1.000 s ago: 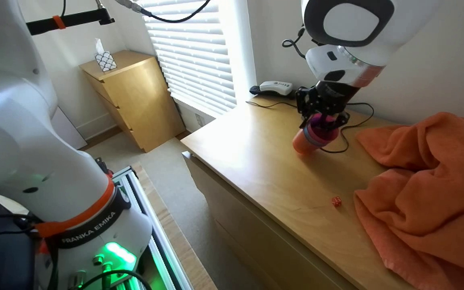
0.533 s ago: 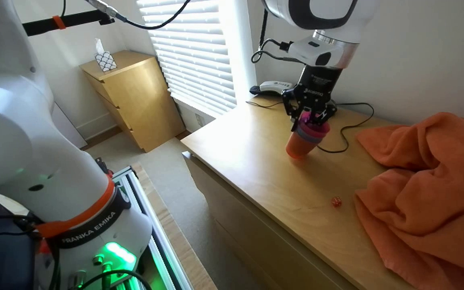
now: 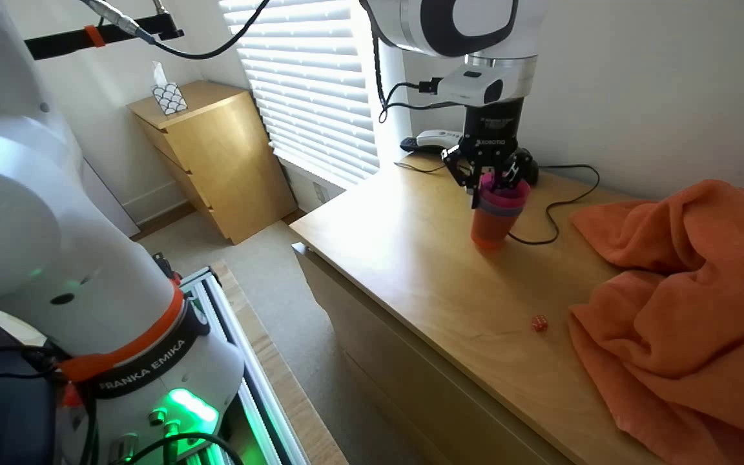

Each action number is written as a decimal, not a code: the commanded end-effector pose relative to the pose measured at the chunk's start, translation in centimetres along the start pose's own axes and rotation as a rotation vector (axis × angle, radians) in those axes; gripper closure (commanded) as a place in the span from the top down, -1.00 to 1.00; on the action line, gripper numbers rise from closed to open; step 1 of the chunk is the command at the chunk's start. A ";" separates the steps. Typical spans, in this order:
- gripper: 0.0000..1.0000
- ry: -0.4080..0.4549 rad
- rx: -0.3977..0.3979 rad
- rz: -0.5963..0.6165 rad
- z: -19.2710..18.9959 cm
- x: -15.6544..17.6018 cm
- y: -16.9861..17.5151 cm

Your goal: Flip the stack of cups over

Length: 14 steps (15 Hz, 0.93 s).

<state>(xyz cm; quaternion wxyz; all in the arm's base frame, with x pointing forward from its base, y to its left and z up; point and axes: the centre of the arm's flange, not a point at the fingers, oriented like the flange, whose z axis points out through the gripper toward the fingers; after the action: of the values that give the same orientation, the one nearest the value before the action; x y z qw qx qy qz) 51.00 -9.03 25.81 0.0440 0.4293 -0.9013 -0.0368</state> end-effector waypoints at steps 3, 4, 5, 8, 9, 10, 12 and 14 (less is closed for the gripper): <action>0.19 -0.034 0.032 -0.080 -1.4 0.6 2.3; 0.32 -0.040 0.034 -0.100 -2.0 0.7 2.4; 0.50 -0.044 0.035 -0.124 -2.7 0.8 2.4; 0.94 -0.051 0.034 -0.228 -5.3 1.5 2.8; 0.99 -0.046 0.018 -0.279 -6.1 1.8 3.0; 1.00 -0.042 -0.007 -0.343 -7.0 2.3 3.3; 1.00 -0.013 -0.056 -0.451 -8.3 3.5 3.9; 1.00 -0.008 -0.101 -0.558 -9.3 4.9 4.6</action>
<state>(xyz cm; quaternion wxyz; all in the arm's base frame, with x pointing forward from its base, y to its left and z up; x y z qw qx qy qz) 47.82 -9.02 33.46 0.0346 0.6056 -0.7913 -0.0762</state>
